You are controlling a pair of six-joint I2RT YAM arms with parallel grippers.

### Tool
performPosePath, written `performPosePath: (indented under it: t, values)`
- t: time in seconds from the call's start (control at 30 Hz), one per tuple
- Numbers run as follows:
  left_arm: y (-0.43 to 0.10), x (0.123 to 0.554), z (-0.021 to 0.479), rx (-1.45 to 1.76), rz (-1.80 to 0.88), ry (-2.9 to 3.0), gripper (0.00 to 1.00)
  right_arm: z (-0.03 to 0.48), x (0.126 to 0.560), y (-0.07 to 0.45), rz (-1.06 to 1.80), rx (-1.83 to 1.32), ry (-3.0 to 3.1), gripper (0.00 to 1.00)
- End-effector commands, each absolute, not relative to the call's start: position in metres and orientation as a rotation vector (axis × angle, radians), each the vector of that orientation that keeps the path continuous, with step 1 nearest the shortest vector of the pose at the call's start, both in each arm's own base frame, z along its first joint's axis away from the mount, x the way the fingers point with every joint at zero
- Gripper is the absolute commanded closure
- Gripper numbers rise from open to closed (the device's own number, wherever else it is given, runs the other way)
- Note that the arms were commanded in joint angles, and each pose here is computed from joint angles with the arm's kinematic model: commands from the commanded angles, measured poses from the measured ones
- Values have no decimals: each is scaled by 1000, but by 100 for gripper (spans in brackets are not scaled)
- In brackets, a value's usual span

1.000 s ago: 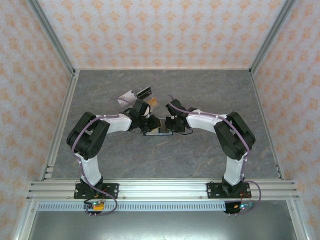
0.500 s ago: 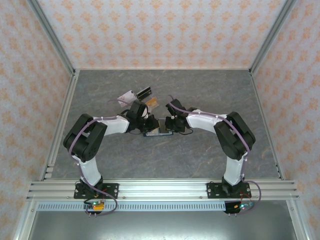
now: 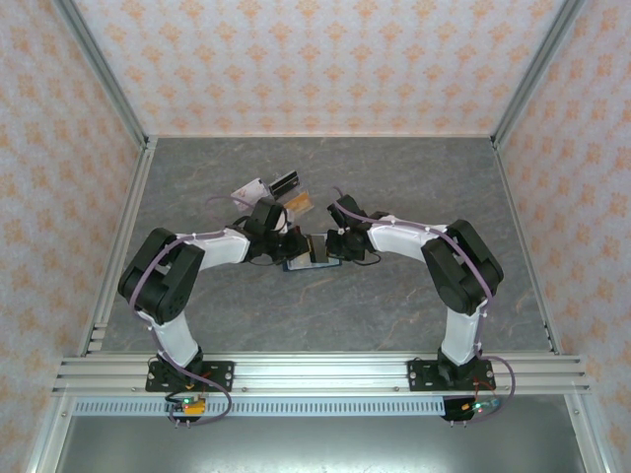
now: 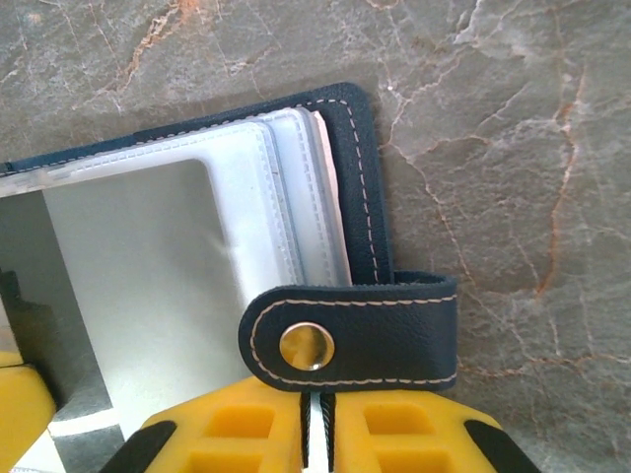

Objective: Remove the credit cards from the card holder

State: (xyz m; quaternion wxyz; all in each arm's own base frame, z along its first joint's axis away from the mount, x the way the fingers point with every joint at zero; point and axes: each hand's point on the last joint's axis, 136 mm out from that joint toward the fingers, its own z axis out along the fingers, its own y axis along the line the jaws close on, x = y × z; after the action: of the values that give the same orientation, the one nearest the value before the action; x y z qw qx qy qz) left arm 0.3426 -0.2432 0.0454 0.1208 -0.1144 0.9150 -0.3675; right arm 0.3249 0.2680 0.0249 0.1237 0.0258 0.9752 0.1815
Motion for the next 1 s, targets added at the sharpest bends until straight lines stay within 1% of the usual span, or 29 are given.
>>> performPosePath:
  t: [0.0,0.1,0.23,0.43,0.6,0.67,0.83,0.97]
  values:
    - [-231,339,52,-303,-1025,2678,97,-1,315,248,418,126,2924,86]
    - [-224,336,55,-294,-989,2685,99,9,317,254,497,115,2897,86]
    - [-215,331,74,-243,-931,2675,100,41,317,271,674,52,2830,82]
    - [-190,323,100,-181,-740,2681,100,101,325,283,925,-18,2644,68]
    - [-194,328,129,-99,-751,2636,100,137,329,284,1073,-84,2518,46]
    - [-195,329,137,-84,-758,2624,100,146,331,284,1128,-77,2493,40]
    - [-213,337,160,-57,-905,2552,100,161,335,290,1279,-42,2432,29]
    - [-231,348,185,-45,-1052,2469,100,170,342,293,1402,-17,2390,24]
